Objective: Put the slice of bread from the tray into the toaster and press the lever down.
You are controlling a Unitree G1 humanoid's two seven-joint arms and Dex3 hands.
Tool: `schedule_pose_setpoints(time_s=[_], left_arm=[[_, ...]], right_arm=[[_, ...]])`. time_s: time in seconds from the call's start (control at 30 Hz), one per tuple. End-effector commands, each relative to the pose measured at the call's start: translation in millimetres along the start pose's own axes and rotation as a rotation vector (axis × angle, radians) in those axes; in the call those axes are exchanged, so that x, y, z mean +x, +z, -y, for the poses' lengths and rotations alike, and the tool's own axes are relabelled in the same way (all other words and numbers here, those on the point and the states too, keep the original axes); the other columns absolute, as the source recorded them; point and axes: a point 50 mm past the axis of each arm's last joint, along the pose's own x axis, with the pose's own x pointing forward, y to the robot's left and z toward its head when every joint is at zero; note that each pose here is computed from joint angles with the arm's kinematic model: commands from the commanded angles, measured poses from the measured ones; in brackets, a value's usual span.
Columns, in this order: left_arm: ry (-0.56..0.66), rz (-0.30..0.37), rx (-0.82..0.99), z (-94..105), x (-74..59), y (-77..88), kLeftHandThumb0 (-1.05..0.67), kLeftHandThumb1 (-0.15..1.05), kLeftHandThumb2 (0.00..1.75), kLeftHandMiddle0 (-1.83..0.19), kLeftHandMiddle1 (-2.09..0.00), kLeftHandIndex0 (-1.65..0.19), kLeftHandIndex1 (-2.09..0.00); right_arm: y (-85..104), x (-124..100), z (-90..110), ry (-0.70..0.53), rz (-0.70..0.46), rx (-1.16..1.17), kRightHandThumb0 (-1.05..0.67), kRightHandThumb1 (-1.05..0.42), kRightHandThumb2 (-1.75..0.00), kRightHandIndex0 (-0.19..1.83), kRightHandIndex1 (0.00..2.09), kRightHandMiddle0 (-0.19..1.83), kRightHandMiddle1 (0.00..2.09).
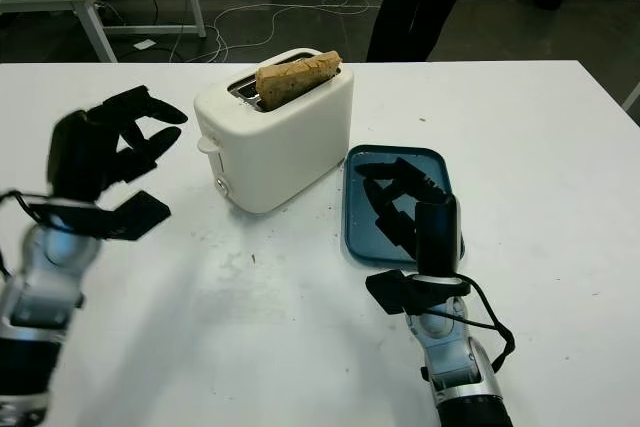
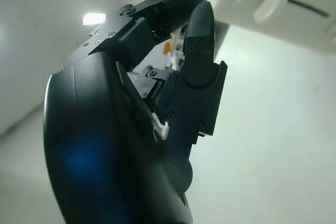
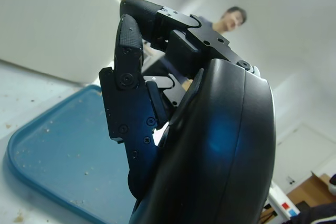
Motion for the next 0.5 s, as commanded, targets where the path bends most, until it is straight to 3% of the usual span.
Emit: schedule_pose_setpoints(time_s=[0.0, 0.1, 0.13, 0.17, 0.2, 0.3, 0.33, 0.4, 0.47], left_arm=[[-0.055, 0.03, 0.044, -7.9, 7.8, 6.4, -0.22, 0.92, 0.05, -0.92, -1.18, -1.08, -0.28], [-0.155, 0.046, 0.065, -11.2, 14.2, 8.3, -0.22, 0.92, 0.06, -0.88, -0.92, -1.17, -0.23], [-0.191, 0.049, 0.075, -11.8, 16.6, 8.4, -0.2, 0.92, 0.06, -0.92, -0.74, -1.2, -0.2], [-0.224, 0.054, 0.087, -12.3, 19.0, 8.4, -0.2, 0.92, 0.06, -0.99, -0.73, -1.18, -0.16], [-0.253, 0.056, 0.096, -12.8, 21.0, 8.4, -0.2, 0.92, 0.05, -0.97, -0.83, -1.18, -0.12], [-0.328, 0.062, 0.13, -14.4, 28.4, 8.9, -0.2, 0.91, 0.05, -0.96, -0.84, -1.17, -0.07], [-0.358, 0.056, 0.135, -15.0, 31.6, 9.1, -0.2, 0.92, 0.06, -0.99, -0.95, -1.15, -0.05], [-0.409, 0.05, 0.145, -16.7, 36.8, 9.9, -0.2, 0.92, 0.08, -0.99, -1.38, -1.09, -0.01], [-0.458, 0.055, 0.152, -19.1, 42.1, 11.6, -0.18, 0.92, 0.08, -1.01, -1.54, -1.04, 0.0]], right_arm=[[5.8, 5.5, 1.1, -0.028, 0.043, 0.019, -0.36, -0.92, -0.31, 0.87, 1.34, 0.97, 0.62], [6.3, 6.7, 1.6, -0.035, 0.05, 0.017, -0.35, -0.92, -0.3, 0.88, 1.33, 0.97, 0.62], [6.5, 7.1, 1.9, -0.037, 0.052, 0.012, -0.35, -0.92, -0.3, 0.89, 1.33, 0.97, 0.61], [6.8, 7.4, 2.1, -0.039, 0.053, 0.009, -0.35, -0.92, -0.3, 0.89, 1.31, 0.97, 0.61], [7.0, 7.7, 2.2, -0.042, 0.054, 0.007, -0.35, -0.92, -0.3, 0.9, 1.3, 0.97, 0.6], [7.2, 8.4, 2.9, -0.044, 0.059, 0.008, -0.34, -0.92, -0.29, 0.9, 1.3, 0.98, 0.6], [7.1, 8.7, 3.2, -0.045, 0.059, 0.006, -0.35, -0.92, -0.29, 0.91, 1.3, 0.98, 0.6], [7.2, 9.1, 3.6, -0.046, 0.057, 0.003, -0.35, -0.92, -0.28, 0.91, 1.3, 0.99, 0.6], [7.3, 9.4, 3.9, -0.049, 0.058, 0.0, -0.35, -0.92, -0.28, 0.92, 1.31, 0.99, 0.6]])
